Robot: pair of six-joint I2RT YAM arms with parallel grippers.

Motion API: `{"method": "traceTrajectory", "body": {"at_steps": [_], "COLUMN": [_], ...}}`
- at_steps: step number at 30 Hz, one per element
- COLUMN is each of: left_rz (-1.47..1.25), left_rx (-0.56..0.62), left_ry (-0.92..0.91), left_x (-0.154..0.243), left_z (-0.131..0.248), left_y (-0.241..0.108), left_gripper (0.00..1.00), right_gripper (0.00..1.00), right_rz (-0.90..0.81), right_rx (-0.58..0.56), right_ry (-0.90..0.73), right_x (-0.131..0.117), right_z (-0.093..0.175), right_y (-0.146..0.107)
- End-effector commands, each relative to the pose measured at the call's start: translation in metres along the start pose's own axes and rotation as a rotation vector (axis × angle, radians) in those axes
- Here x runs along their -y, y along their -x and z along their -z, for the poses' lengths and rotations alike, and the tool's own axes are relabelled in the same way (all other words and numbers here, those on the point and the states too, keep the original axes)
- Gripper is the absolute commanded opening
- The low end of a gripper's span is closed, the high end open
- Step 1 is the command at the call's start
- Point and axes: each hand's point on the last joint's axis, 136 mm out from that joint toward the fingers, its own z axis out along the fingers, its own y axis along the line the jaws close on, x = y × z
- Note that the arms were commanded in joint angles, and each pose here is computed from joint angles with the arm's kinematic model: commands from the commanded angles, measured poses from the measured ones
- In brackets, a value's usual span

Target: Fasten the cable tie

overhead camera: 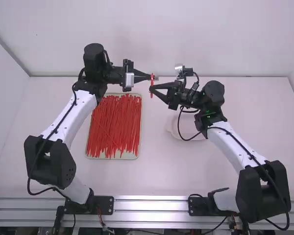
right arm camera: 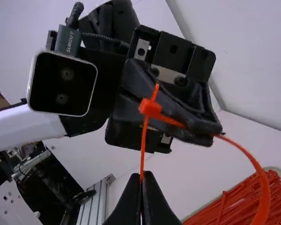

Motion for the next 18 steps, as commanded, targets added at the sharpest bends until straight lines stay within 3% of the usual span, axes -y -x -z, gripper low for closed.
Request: {"method": "traceTrajectory", "body": {"at_steps": [1,18], "left_rz": [-0.007,0.038], "left_rx": [0.051,0.094], "left_ry": [-0.044,-0.086], "left_x": [0.009,0.019], "left_z": [-0.002,-0.001], "left_y": [0.008,0.013], "left_gripper": [0.02,0.02], "right_gripper": [0.0,0.0], "right_rz": [0.004,0.034], "right_rx": [0.025,0.099], "right_ry": [-0.017,-0.035], "right_x": [0.005,0.004], "right_z": [0.001,0.004], "right_y": [0.004,0.022]}}
